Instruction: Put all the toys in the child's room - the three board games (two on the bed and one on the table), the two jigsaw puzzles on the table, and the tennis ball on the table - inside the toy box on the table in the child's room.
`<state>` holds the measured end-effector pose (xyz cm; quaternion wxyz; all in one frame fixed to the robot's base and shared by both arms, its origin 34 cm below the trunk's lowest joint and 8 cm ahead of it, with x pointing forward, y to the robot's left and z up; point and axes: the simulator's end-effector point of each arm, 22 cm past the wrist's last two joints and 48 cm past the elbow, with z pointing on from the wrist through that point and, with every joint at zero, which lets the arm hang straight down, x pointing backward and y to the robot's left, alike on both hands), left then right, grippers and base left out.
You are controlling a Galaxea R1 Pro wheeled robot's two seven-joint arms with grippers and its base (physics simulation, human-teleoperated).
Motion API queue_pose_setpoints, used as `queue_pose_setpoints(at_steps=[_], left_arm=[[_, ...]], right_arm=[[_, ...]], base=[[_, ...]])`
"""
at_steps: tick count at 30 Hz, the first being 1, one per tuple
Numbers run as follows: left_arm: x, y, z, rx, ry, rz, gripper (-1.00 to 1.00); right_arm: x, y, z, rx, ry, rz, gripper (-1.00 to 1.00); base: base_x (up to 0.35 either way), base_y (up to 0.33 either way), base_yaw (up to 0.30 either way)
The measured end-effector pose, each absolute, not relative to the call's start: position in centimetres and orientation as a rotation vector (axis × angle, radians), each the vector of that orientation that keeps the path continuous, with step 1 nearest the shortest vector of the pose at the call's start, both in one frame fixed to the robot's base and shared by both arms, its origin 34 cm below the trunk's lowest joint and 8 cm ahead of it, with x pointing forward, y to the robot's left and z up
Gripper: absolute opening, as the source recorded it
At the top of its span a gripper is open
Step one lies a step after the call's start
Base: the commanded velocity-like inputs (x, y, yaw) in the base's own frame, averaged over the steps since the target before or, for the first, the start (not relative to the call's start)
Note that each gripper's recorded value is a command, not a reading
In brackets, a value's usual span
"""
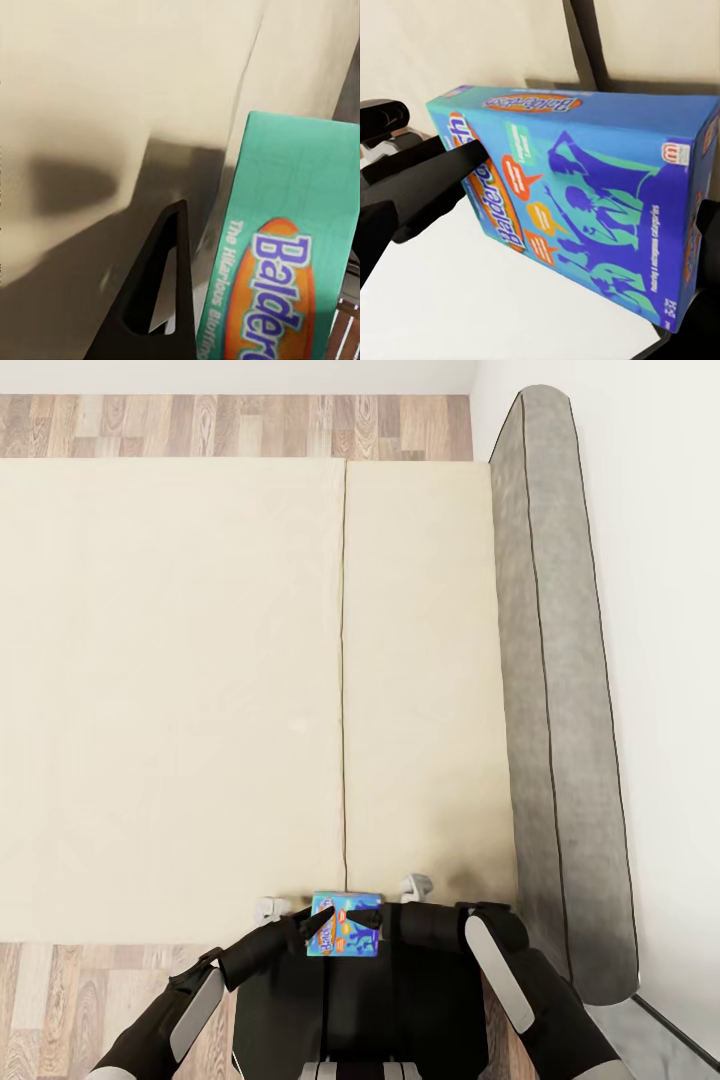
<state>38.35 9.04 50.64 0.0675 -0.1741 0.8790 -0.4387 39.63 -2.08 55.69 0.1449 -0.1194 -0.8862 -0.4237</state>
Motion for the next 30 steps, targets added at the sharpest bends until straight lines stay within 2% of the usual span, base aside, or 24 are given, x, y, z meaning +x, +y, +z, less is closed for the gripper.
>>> queue_pose_setpoints(at_steps=[19, 20, 30], left_arm=[[38.4, 8.3, 50.7, -0.508, 2.644, -1.357, 1.0], [38.4, 8.3, 50.7, -0.508, 2.643, -1.358, -1.0], [38.5, 8.0, 50.7, -0.512, 2.642, -1.359, -1.0]], right_arm=[[39.7, -1.8, 56.0, -0.336, -2.548, -1.232, 1.0], [39.7, -1.8, 56.0, -0.337, -2.548, -1.232, 1.0], [39.8, -1.9, 56.0, -0.347, -2.545, -1.236, 1.0]], base=[[0.0, 0.0, 0.0], [0.0, 0.0, 0.0], [0.0, 0.0, 0.0]])
